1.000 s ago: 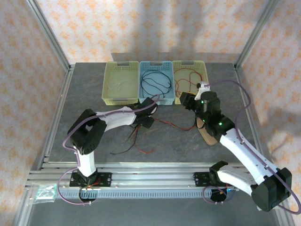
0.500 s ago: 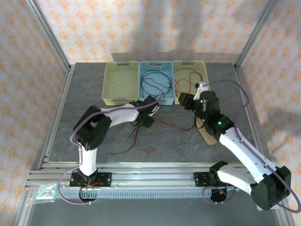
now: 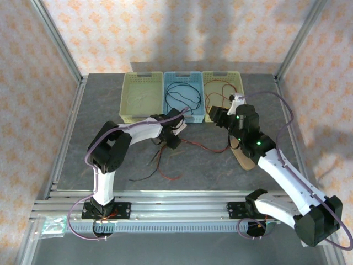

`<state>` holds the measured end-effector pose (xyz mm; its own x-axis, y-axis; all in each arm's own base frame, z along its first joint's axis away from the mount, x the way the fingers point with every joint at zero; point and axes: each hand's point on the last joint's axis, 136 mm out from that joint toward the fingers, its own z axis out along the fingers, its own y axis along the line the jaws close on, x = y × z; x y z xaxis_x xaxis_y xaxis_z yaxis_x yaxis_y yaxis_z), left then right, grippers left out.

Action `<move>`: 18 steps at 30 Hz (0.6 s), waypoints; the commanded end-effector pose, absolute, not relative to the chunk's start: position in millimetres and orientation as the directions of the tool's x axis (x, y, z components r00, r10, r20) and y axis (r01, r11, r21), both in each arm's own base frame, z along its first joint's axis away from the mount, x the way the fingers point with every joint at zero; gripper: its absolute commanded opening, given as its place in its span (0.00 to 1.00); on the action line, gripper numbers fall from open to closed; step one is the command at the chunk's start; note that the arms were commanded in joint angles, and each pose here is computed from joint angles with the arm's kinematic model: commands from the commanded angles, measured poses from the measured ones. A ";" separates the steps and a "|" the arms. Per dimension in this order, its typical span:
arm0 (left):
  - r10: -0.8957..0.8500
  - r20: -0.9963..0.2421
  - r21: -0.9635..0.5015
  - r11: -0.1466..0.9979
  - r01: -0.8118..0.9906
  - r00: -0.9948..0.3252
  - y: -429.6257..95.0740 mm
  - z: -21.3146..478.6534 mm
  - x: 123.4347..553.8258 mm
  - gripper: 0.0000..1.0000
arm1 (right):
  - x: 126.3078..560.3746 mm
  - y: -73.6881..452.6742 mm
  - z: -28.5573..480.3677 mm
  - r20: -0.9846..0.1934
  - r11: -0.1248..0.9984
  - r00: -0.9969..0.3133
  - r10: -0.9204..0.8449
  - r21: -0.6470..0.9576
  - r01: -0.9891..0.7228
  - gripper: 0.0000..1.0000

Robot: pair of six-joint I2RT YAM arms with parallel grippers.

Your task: Untangle the cables

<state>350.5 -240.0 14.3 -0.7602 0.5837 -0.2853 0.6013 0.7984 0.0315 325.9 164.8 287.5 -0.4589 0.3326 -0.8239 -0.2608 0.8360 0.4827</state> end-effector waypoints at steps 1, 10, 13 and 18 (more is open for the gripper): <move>0.604 -0.127 0.062 0.796 0.602 -0.786 -208.9 -38.1 336.4 0.41 | 326.9 166.2 303.2 -0.830 0.825 -0.438 0.346 0.491 -0.278 0.35; 0.617 -0.112 0.055 0.787 0.615 -0.779 -210.4 -42.5 336.5 0.22 | 326.6 166.8 306.4 -0.828 0.820 -0.436 0.353 0.498 -0.282 0.35; 0.617 -0.132 0.043 0.785 0.618 -0.776 -215.7 -37.7 339.1 0.20 | 326.5 166.5 306.3 -0.828 0.821 -0.436 0.353 0.498 -0.280 0.35; 0.630 -0.176 0.042 0.773 0.633 -0.757 -230.9 -23.2 343.4 0.11 | 326.7 166.1 307.2 -0.827 0.820 -0.433 0.358 0.500 -0.278 0.35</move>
